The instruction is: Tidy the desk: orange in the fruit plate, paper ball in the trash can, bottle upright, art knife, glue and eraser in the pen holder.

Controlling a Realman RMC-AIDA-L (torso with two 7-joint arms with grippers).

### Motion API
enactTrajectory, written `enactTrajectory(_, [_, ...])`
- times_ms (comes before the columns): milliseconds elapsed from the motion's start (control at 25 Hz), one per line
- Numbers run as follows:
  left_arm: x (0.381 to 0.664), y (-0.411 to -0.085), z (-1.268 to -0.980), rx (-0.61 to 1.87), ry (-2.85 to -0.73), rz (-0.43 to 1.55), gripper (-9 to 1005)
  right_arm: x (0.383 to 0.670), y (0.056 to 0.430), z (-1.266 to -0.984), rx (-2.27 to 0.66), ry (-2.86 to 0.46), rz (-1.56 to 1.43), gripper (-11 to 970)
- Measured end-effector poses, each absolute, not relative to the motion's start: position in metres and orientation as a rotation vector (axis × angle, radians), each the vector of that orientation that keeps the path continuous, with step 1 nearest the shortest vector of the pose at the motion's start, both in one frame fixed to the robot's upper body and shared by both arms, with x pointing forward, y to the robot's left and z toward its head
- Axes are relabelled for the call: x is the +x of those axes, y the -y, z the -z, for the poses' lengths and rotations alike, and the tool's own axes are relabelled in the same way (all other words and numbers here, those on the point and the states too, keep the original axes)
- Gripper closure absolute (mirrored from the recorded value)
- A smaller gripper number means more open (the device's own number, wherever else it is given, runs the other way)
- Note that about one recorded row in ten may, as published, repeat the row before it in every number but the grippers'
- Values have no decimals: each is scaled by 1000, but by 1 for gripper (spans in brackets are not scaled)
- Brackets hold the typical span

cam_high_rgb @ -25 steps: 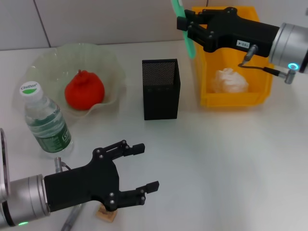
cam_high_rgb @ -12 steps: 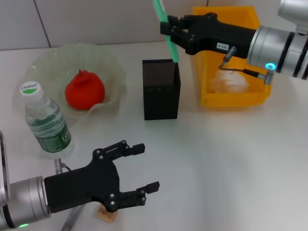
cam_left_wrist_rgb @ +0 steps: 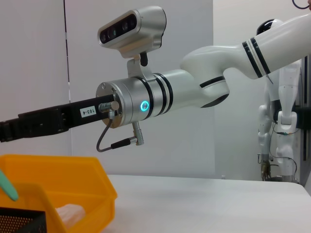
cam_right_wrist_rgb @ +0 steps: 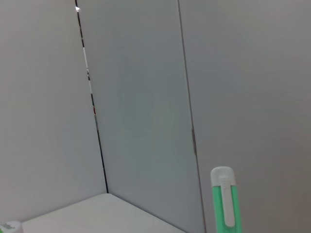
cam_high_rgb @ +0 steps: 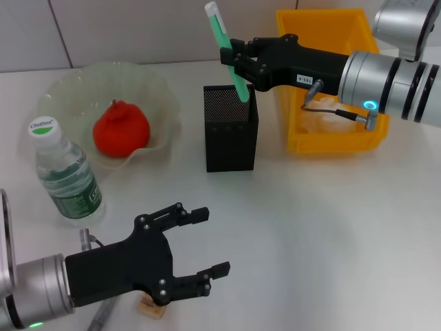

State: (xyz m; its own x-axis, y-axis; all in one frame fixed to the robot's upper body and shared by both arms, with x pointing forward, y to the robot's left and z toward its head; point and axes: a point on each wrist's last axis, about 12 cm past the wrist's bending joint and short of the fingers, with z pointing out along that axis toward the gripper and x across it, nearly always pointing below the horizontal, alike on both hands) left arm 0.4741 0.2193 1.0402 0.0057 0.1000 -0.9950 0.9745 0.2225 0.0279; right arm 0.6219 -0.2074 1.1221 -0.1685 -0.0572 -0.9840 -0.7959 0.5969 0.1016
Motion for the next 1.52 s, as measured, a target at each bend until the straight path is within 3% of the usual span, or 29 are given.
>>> enactTrajectory(1520, [477,-216,-1042,1136,-1356,983,232,620,201,-1101,-719,-1701,-751,772])
